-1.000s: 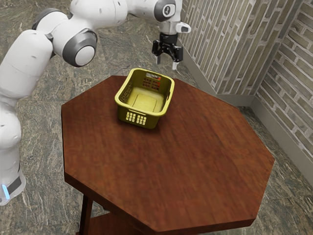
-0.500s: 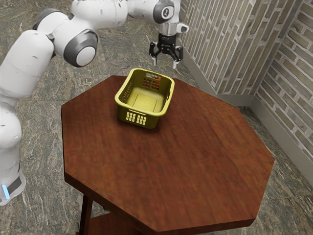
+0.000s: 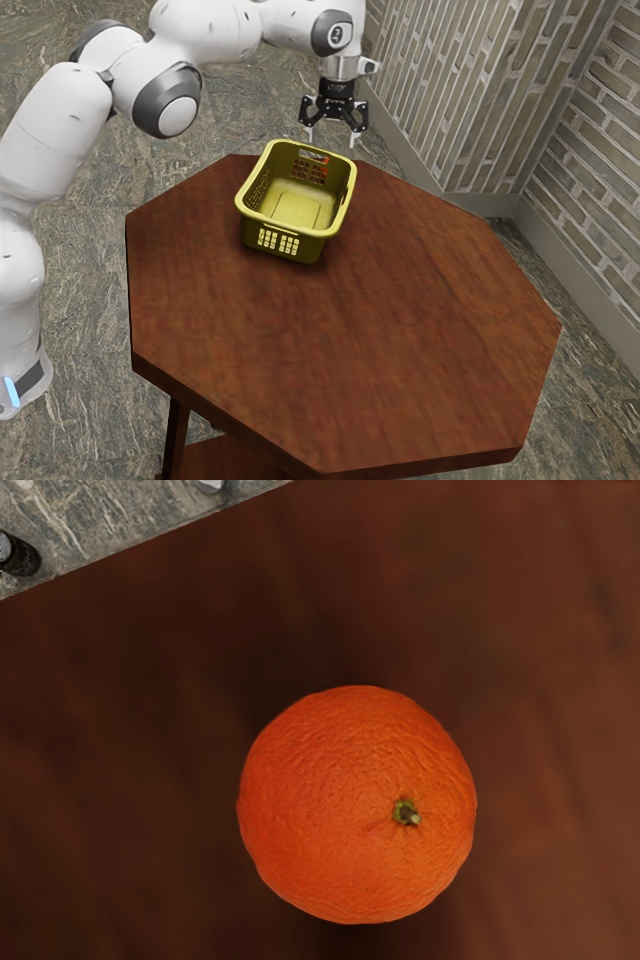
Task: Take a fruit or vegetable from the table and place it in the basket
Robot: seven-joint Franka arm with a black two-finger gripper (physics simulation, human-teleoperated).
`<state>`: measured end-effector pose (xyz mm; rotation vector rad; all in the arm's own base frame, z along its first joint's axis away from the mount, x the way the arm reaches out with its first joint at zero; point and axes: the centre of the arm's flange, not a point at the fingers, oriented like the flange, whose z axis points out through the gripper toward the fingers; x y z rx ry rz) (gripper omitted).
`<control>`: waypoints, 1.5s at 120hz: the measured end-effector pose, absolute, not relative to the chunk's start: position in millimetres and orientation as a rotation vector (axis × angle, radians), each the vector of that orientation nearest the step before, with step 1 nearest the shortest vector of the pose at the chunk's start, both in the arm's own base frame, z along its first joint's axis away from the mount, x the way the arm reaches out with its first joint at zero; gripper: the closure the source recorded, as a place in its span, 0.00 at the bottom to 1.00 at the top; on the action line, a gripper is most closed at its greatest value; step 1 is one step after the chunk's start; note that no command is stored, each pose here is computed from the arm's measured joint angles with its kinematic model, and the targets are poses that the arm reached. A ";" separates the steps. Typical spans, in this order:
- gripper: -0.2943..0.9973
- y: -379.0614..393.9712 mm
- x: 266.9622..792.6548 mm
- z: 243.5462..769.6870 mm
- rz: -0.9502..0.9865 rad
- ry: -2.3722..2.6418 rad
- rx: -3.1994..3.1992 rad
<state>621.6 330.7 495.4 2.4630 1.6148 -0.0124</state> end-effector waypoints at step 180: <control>0.24 328.2 652.8 423.1 0.141 1.756 2.374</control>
